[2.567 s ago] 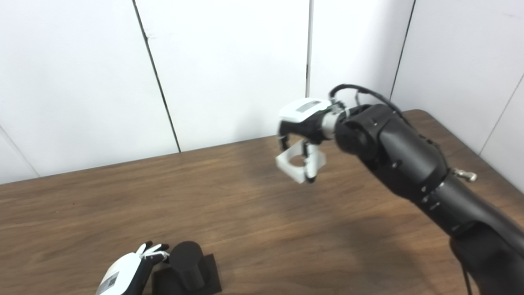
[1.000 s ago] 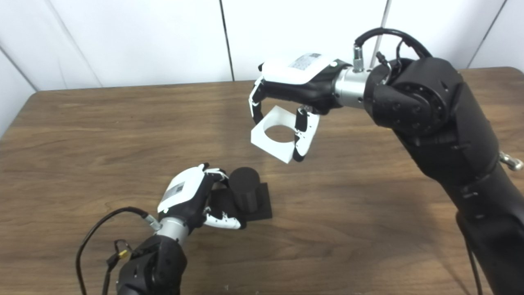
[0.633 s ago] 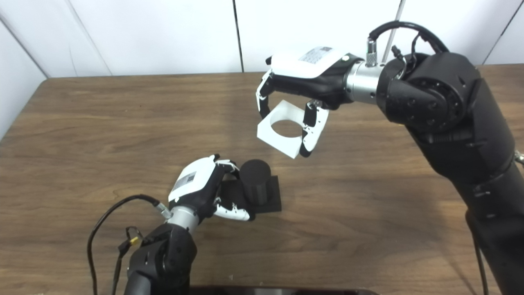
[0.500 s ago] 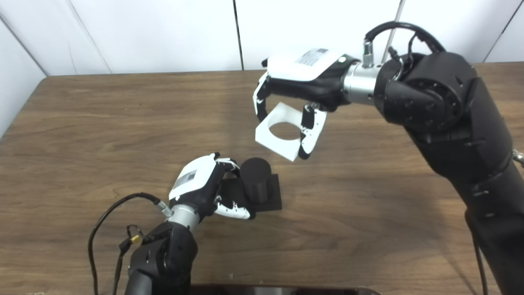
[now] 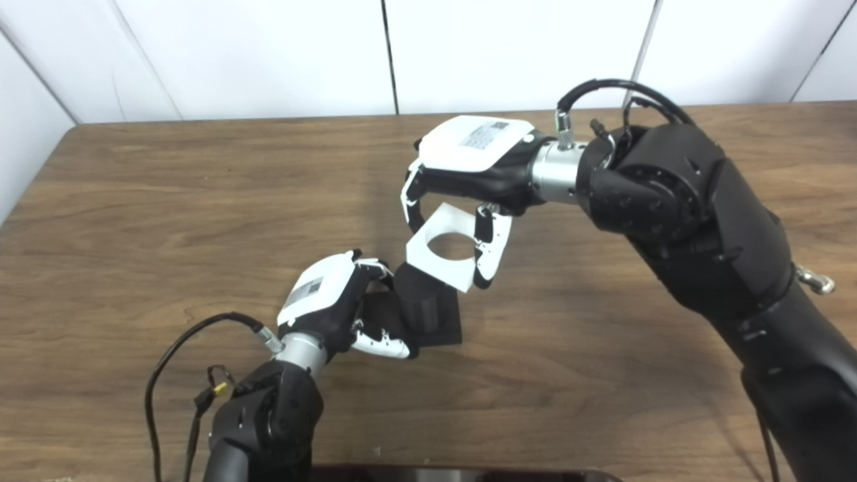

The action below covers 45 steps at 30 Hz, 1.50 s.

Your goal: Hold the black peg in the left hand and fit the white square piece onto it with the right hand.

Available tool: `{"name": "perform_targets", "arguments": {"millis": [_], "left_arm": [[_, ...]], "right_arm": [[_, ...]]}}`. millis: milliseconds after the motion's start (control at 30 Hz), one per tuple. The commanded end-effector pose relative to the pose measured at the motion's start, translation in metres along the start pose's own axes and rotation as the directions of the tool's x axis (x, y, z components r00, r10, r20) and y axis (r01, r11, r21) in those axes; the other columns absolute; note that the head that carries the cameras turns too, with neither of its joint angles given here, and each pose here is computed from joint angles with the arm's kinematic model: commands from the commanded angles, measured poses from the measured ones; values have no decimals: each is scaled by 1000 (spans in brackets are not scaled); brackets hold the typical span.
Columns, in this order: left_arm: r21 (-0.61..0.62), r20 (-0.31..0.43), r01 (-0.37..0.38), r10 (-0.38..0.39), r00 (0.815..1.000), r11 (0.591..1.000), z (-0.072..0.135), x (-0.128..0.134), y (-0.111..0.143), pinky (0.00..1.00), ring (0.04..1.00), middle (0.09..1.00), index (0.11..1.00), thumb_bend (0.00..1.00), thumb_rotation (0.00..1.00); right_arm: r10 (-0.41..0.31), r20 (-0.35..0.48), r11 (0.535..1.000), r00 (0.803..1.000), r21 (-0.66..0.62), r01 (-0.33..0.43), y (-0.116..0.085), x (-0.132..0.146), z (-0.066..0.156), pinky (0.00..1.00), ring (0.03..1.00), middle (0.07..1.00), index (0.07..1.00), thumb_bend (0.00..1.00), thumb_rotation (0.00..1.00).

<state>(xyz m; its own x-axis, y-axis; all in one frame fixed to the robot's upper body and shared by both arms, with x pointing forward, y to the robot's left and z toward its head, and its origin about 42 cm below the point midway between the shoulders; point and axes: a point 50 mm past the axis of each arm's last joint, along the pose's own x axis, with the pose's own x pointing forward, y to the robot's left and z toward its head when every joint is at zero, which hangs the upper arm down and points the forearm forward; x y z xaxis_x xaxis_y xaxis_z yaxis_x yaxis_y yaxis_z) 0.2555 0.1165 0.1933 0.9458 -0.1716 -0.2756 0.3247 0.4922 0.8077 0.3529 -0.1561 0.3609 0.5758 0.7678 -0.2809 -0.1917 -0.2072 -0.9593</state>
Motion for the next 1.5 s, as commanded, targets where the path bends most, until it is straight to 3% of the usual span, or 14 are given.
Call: {"name": "perform_targets", "arguments": {"millis": [0,500,767,1467], "left_arm": [[-1,22,-7,7,1000,1000,6,-3,5,1000,1000,874,481,521,52],[2,20,-8,8,1000,1000,7,-2,4,1000,1000,870,482,521,52],[-1,20,-10,10,1000,1000,9,-3,4,1000,1000,869,481,521,53],[-11,18,-15,15,1000,1000,13,-3,8,1000,1000,871,481,522,53]], "right_arm": [[-84,7,996,996,-37,84,-18,0,3,1000,873,747,481,525,134],[-84,35,995,996,-42,86,-27,6,20,1000,894,754,481,525,135],[-66,82,996,994,-51,71,-16,5,29,1000,884,746,481,524,134],[-10,70,1000,997,-11,10,10,10,29,1000,896,753,481,525,135]]}}
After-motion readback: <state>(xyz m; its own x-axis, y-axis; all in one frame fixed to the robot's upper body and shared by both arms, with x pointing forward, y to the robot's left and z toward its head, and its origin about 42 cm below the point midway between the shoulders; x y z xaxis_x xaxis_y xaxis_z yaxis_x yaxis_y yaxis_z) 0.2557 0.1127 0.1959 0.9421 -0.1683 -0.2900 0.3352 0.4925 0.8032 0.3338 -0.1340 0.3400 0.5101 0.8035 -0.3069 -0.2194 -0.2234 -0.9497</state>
